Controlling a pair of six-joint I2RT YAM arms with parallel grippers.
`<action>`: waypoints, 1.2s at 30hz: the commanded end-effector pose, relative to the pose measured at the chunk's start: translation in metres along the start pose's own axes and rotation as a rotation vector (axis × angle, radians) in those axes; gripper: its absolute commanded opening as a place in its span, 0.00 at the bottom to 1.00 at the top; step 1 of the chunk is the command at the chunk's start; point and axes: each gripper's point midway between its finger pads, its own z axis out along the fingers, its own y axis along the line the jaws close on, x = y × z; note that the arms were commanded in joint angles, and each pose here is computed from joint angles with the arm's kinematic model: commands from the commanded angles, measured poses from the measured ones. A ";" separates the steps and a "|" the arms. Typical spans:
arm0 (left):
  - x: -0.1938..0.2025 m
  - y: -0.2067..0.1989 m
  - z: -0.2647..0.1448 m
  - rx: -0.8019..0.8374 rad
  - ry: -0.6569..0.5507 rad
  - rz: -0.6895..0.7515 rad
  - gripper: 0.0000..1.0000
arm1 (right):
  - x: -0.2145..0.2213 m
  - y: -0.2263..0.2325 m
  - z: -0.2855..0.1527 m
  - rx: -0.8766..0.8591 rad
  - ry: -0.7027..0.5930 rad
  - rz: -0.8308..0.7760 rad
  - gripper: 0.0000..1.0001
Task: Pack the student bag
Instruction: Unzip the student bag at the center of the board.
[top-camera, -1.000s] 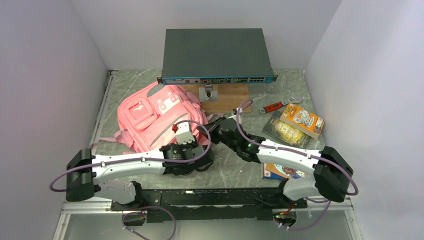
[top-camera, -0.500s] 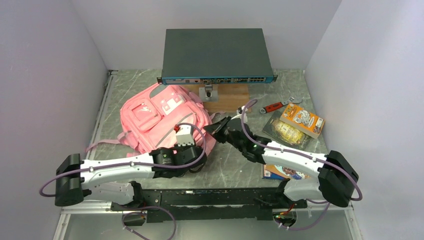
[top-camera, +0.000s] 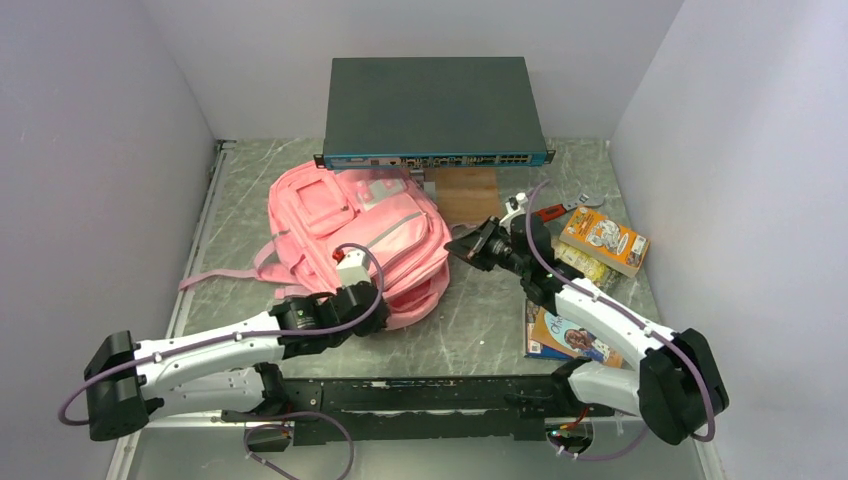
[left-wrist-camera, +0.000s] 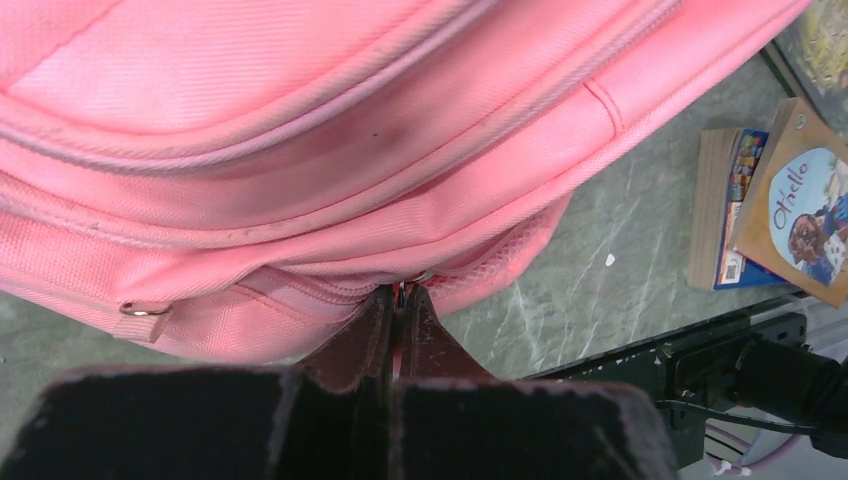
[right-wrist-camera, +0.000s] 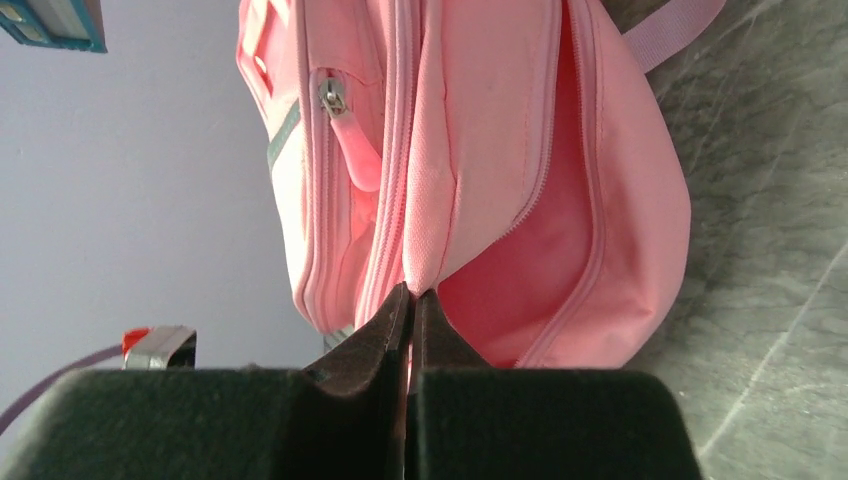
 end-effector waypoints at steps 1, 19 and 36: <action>0.007 0.079 -0.003 -0.233 0.030 0.148 0.00 | -0.066 0.020 -0.018 -0.115 -0.164 -0.053 0.00; -0.009 -0.019 -0.017 0.207 0.059 0.204 0.00 | 0.062 0.028 -0.012 -0.176 0.277 -0.118 0.73; -0.007 -0.029 -0.020 0.263 0.064 0.179 0.00 | 0.112 0.026 0.019 -0.191 0.304 0.267 0.59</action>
